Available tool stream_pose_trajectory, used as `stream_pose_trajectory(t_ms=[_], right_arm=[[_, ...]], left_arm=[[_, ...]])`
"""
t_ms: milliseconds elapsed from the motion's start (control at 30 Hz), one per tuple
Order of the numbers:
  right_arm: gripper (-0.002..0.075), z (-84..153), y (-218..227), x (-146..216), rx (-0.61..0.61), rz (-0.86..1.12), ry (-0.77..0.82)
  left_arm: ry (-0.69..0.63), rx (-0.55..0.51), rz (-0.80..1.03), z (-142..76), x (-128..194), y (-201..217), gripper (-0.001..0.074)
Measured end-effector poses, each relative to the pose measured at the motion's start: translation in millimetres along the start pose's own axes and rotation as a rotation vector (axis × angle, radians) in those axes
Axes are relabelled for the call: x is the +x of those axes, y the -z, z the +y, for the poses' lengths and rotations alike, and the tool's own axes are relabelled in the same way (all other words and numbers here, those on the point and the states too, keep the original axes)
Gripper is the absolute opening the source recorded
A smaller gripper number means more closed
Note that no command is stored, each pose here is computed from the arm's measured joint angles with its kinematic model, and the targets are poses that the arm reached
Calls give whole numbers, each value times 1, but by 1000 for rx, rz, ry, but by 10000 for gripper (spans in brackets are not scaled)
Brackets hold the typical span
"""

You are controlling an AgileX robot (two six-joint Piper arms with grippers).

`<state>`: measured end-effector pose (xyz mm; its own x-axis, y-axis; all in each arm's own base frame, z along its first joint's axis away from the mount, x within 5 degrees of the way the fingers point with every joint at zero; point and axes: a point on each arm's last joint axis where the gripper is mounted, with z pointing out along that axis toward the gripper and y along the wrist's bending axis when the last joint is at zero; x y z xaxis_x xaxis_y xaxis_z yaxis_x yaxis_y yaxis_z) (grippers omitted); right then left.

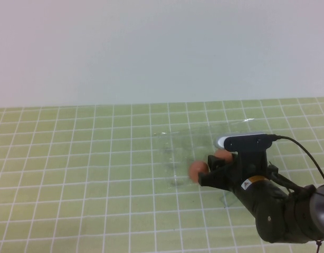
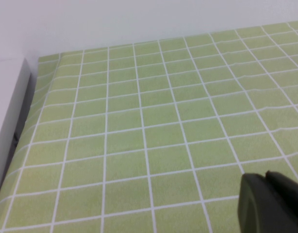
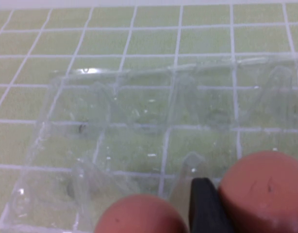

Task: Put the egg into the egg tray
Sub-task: Place the egg in the egg tray

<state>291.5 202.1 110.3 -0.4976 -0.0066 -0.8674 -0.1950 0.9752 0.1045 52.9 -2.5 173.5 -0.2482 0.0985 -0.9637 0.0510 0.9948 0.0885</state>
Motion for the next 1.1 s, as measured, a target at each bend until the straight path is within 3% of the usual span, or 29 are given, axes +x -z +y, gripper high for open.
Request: stream_pose_trajectory(t_ms=[1100], right_arm=[[372,0,-6,6,-12,-32,25]], left_arm=[[0,0,0,0,0,0,0]])
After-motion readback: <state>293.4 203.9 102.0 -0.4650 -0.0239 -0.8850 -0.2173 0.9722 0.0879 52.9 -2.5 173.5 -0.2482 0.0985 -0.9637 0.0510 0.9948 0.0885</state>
